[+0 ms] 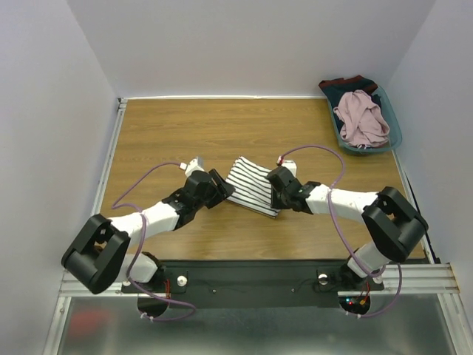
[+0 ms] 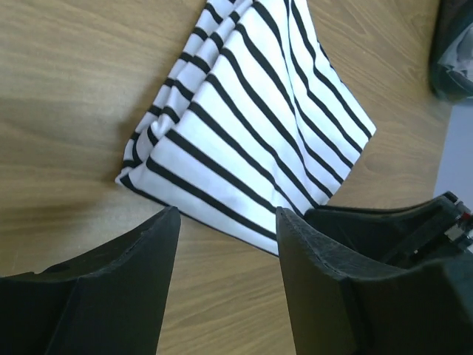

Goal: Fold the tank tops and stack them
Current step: Fold the tank top

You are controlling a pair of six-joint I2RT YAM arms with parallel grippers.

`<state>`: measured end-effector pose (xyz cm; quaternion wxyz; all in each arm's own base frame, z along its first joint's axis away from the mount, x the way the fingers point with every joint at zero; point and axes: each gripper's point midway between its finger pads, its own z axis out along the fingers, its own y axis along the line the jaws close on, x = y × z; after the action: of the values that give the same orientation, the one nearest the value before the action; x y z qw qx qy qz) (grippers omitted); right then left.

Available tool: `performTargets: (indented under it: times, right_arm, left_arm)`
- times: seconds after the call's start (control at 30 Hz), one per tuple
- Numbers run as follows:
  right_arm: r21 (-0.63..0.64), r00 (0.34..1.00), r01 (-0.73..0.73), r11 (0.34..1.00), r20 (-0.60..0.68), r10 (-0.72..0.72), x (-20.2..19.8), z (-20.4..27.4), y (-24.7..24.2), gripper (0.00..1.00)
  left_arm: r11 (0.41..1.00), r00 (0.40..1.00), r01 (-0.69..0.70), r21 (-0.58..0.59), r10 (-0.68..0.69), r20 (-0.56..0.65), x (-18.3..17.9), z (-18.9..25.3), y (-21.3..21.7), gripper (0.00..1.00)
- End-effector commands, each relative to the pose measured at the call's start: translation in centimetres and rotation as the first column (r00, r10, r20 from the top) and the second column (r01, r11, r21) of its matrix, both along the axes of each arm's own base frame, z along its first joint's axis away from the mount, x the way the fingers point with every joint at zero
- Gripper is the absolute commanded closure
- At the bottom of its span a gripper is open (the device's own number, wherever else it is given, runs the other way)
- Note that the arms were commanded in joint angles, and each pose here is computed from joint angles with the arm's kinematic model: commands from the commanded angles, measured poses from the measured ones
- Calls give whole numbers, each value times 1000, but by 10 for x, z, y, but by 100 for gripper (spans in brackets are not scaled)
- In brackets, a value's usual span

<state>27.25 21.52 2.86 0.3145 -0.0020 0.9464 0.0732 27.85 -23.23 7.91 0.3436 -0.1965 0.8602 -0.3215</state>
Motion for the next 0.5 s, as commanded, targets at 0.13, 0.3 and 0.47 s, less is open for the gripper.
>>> performTargets:
  times: [0.13,0.3,0.47]
  right_arm:
    - [119,999,35,992,-28,-32,-8,-4,11,74]
    - [272,999,45,961,-30,-38,-16,3,30,74]
    - [385,999,5,923,-45,14,-27,10,58,74]
  left_arm:
    - [993,996,-61,-104,55,-64,-30,2,2,32]
    - [975,981,-152,-165,128,-145,-53,-12,10,32]
    - [971,976,-174,-164,148,-161,-51,-20,8,34]
